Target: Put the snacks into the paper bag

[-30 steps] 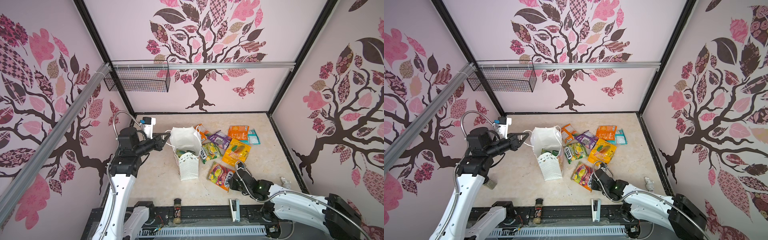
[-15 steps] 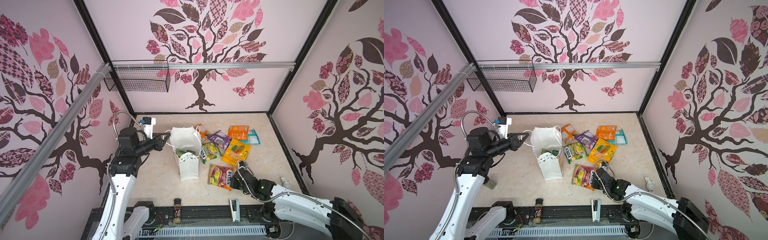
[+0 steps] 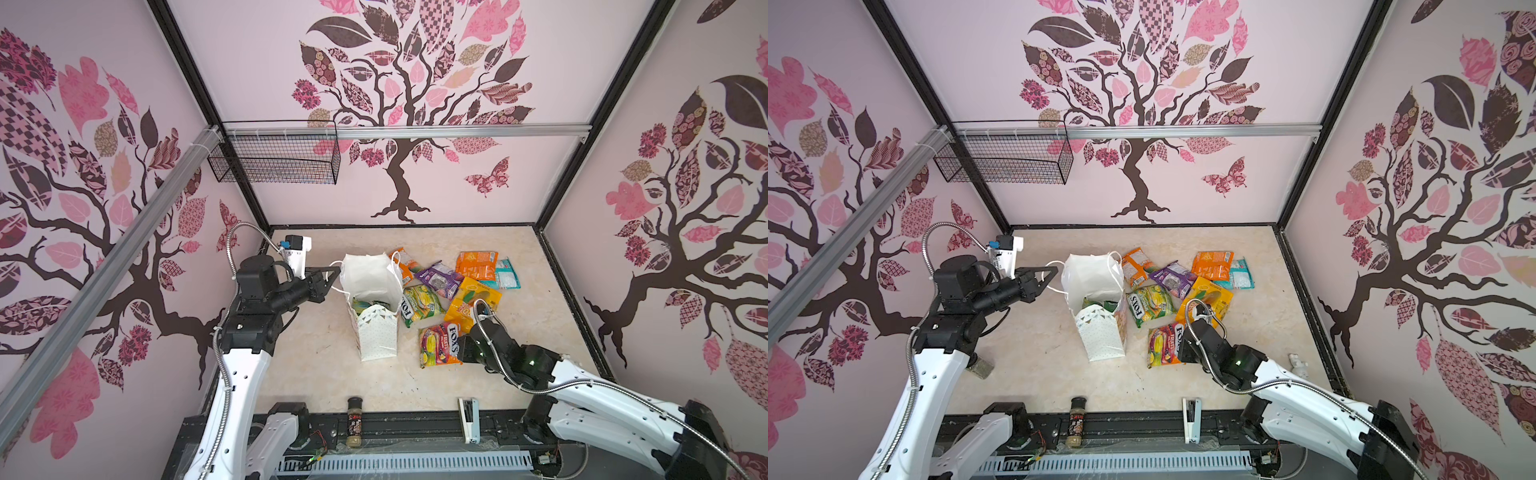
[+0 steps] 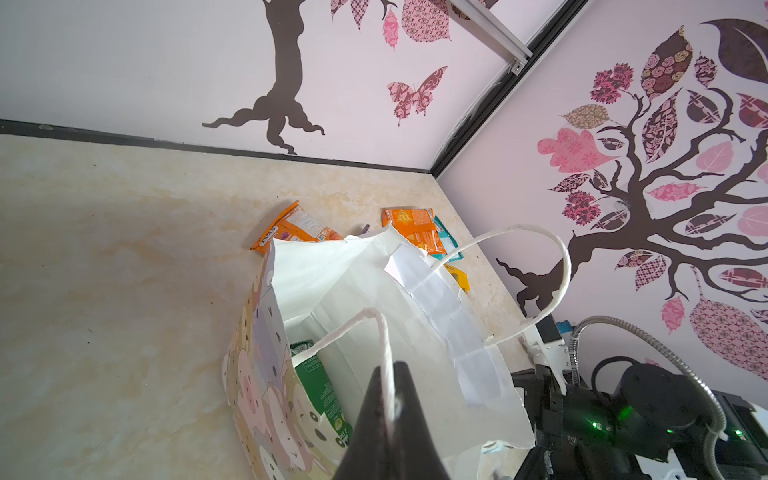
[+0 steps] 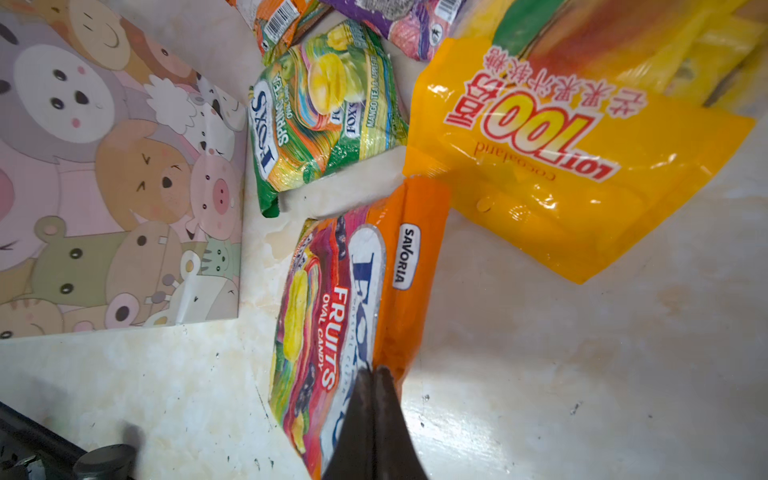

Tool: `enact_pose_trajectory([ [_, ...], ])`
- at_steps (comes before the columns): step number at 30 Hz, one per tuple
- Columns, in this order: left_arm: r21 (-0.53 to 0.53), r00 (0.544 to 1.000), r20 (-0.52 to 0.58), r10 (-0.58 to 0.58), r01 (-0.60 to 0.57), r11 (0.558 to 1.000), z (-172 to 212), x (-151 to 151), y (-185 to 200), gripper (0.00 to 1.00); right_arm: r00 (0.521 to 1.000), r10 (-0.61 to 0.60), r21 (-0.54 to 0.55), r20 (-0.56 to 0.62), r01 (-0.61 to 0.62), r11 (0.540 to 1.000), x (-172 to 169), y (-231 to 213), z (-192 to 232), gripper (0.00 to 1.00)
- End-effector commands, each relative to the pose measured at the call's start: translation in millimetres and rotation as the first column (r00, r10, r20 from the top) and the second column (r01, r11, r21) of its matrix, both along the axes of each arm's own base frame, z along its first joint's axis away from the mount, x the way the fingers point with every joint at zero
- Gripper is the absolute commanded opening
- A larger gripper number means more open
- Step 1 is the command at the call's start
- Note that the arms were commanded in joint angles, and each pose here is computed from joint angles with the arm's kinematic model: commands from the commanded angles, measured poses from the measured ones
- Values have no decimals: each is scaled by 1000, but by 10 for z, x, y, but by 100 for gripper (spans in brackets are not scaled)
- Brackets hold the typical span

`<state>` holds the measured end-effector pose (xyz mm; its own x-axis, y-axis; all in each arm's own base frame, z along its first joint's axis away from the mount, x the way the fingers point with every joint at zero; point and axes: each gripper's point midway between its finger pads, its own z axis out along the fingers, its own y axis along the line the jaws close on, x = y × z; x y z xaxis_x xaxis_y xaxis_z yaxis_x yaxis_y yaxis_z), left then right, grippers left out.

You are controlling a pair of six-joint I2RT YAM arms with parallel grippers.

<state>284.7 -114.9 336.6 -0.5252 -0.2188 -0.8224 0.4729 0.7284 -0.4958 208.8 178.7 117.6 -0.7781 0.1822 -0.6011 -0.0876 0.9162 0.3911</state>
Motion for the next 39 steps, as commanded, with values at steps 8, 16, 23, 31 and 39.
enact_pose_trajectory([
  [8,2,1000,22,-22,22,1000,28,-15,-30,6,992,77,-124,101,-64,990,131,-19,524,0],
  [16,0,999,25,-25,25,1000,31,-18,-36,6,986,123,-141,115,-107,984,160,59,720,0],
  [23,-10,999,33,-31,32,999,45,-19,-47,5,978,142,-114,154,-125,986,190,125,916,0],
  [31,-10,999,30,-28,28,1000,30,-13,-43,5,973,158,-133,165,-137,982,237,168,985,0],
  [39,-4,999,27,-21,21,1000,22,-18,-32,5,968,187,-120,170,-168,978,266,271,994,0],
])
